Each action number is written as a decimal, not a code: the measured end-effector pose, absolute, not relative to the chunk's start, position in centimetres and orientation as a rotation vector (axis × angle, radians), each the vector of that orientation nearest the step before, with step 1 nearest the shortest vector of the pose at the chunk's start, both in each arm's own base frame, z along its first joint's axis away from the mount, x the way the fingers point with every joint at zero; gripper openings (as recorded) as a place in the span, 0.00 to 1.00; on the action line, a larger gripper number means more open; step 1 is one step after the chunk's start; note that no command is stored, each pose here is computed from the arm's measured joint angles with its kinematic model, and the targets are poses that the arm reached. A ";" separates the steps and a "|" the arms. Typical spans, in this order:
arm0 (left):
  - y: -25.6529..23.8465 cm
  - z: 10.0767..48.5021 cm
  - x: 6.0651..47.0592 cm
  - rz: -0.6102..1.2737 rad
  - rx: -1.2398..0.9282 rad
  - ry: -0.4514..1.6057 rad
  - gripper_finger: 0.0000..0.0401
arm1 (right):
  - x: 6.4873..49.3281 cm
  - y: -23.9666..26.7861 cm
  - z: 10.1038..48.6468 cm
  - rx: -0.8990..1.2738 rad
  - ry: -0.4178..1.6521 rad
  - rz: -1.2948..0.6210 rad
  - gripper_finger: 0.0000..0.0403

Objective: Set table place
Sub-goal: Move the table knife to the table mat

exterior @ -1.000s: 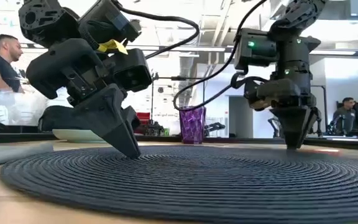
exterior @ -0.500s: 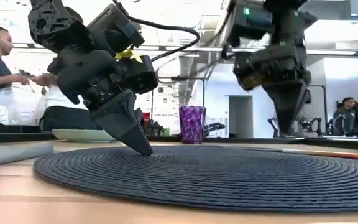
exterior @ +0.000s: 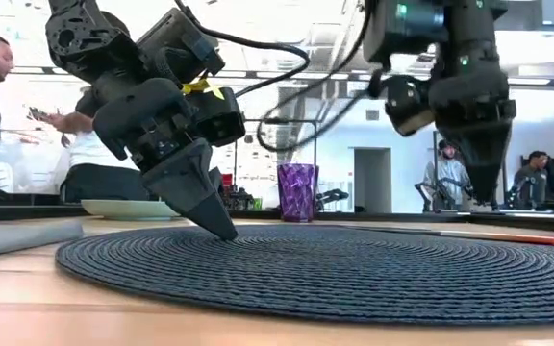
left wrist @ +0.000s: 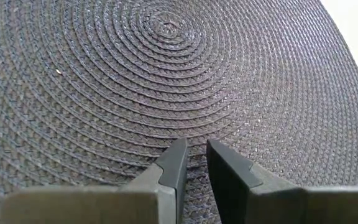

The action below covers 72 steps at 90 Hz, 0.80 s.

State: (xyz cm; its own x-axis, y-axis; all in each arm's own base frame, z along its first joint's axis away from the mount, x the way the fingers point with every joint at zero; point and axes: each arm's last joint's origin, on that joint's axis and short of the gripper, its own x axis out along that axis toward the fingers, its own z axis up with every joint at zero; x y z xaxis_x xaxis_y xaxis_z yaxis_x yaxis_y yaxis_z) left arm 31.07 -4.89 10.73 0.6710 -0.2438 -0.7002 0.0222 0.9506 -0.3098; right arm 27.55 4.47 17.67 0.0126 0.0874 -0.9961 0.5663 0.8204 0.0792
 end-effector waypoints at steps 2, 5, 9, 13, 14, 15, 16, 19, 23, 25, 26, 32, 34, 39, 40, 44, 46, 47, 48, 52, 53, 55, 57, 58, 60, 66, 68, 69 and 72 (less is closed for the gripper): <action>-4.9 10.7 31.1 -0.153 -0.287 0.824 0.12 | 27.5 4.4 17.5 0.544 1.533 -0.406 0.00; -4.9 10.7 31.1 -0.153 -0.288 0.824 0.12 | 27.3 4.3 17.3 0.544 1.543 -0.416 0.00; -4.9 10.7 31.1 -0.152 -0.290 0.824 0.12 | 26.9 4.1 16.9 0.542 1.563 -0.428 0.00; -4.9 10.7 31.1 -0.151 -0.292 0.825 0.12 | 26.5 4.0 16.4 0.539 1.584 -0.442 0.00; -4.9 10.7 31.1 -0.151 -0.293 0.825 0.12 | 26.4 3.9 16.3 0.538 1.589 -0.445 0.00; -4.9 10.7 31.1 -0.151 -0.293 0.825 0.12 | 26.3 3.9 16.2 0.537 1.593 -0.447 0.00; -4.9 10.7 31.1 -0.151 -0.293 0.825 0.12 | 26.2 3.9 16.1 0.536 1.596 -0.449 0.00; -4.9 10.7 31.1 -0.150 -0.294 0.825 0.12 | 26.1 3.9 15.8 0.539 1.596 -0.451 0.00; -4.9 10.7 31.1 -0.150 -0.294 0.825 0.12 | 26.0 3.9 15.5 0.550 1.587 -0.445 0.00; -4.9 10.7 31.1 -0.150 -0.294 0.825 0.12 | 26.0 4.0 15.3 0.562 1.582 -0.439 0.00; -4.9 10.7 31.1 -0.150 -0.294 0.825 0.12 | 26.0 4.0 15.3 0.567 1.579 -0.438 0.00; -4.9 10.7 31.1 -0.149 -0.296 0.825 0.12 | 26.0 4.3 15.0 0.586 1.563 -0.428 0.00; -4.9 10.7 31.1 -0.148 -0.298 0.825 0.12 | 26.1 4.4 14.9 0.593 1.553 -0.427 0.00; -4.9 10.7 31.1 -0.147 -0.302 0.824 0.12 | 26.3 4.6 14.9 0.611 1.526 -0.420 0.00; -4.9 10.7 31.1 -0.147 -0.303 0.824 0.12 | 26.4 4.6 14.9 0.614 1.522 -0.418 0.00; -4.9 10.8 31.1 -0.147 -0.304 0.822 0.12 | 26.5 4.8 14.9 0.630 1.506 -0.407 0.00; -4.9 10.8 31.1 -0.147 -0.305 0.821 0.12 | 26.7 4.8 14.9 0.638 1.497 -0.402 0.00; -4.9 10.8 31.1 -0.147 -0.305 0.820 0.12 | 26.7 4.8 14.9 0.642 1.492 -0.400 0.00; -4.9 10.8 31.1 -0.147 -0.305 0.819 0.12 | 26.8 4.8 14.9 0.645 1.488 -0.397 0.00; -4.9 10.8 31.1 -0.147 -0.306 0.815 0.12 | 27.0 4.8 14.9 0.652 1.467 -0.386 0.00; -4.9 10.8 31.2 -0.148 -0.306 0.814 0.12 | 27.0 4.8 14.9 0.654 1.462 -0.383 0.00; -4.9 10.8 31.2 -0.148 -0.306 0.812 0.12 | 27.2 4.8 14.9 0.657 1.451 -0.377 0.00; -4.9 10.8 31.2 -0.148 -0.306 0.811 0.12 | 27.3 4.9 15.0 0.660 1.439 -0.370 0.00; -4.9 10.8 31.2 -0.148 -0.306 0.811 0.12 | 27.3 4.9 15.0 0.661 1.434 -0.367 0.00; -4.9 10.8 31.2 -0.148 -0.306 0.811 0.12 | 27.5 4.9 15.0 0.665 1.423 -0.360 0.00; -4.9 10.8 31.2 -0.147 -0.310 0.811 0.12 | 27.9 5.0 15.1 0.687 1.392 -0.328 0.00; -4.9 10.8 31.2 -0.146 -0.311 0.810 0.12 | 28.0 5.1 15.2 0.691 1.385 -0.319 0.00; -4.9 10.8 31.2 -0.146 -0.311 0.810 0.12 | 28.0 5.1 15.2 0.692 1.382 -0.318 0.00; -4.9 10.8 31.2 -0.145 -0.314 0.810 0.12 | 28.1 5.2 15.4 0.688 1.381 -0.318 0.00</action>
State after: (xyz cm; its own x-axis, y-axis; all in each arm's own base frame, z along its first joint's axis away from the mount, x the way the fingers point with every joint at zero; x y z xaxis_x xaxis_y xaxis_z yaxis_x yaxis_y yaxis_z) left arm 31.18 -4.91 10.84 0.6827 -0.2459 -0.6881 0.0077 0.9440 -0.3297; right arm 28.12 5.17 15.39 0.1873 0.1823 -0.9652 0.5864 0.7676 0.2588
